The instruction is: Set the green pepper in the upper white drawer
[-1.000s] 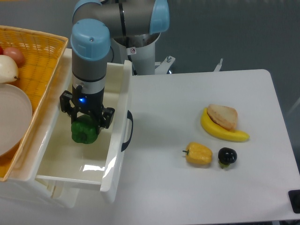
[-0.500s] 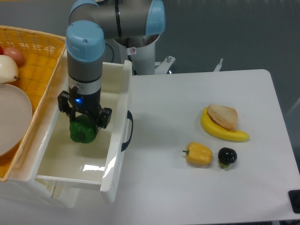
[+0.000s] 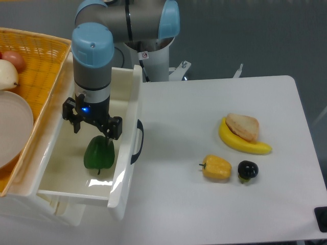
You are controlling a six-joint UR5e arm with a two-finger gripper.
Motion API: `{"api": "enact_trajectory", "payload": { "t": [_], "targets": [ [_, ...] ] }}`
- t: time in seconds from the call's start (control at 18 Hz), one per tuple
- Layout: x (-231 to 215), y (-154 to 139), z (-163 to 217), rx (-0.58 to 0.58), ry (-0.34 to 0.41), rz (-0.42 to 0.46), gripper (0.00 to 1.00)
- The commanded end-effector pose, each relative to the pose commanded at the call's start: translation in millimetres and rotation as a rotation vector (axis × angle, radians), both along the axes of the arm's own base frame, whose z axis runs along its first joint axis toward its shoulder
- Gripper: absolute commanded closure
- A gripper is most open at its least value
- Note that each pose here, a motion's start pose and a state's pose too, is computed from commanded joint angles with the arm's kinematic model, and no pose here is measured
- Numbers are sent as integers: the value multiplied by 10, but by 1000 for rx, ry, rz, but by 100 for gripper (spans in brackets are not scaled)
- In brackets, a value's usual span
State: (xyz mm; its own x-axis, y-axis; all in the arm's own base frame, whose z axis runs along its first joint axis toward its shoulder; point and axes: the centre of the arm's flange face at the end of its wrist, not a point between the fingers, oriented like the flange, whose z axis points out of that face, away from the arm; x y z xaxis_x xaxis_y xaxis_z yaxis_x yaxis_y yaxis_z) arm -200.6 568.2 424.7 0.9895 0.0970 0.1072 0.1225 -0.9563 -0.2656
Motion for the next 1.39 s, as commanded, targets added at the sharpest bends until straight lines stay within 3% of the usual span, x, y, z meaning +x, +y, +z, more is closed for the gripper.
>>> {"api": "enact_trajectory", "payload": {
  "t": [0.89,1.11,1.39],
  "targets": [
    [-379,-344,615,94,62,86,0],
    [-1079,-665,840,132,152,99,0],
    [-1860,-1172,748,107,188,148,0]
  ]
}}
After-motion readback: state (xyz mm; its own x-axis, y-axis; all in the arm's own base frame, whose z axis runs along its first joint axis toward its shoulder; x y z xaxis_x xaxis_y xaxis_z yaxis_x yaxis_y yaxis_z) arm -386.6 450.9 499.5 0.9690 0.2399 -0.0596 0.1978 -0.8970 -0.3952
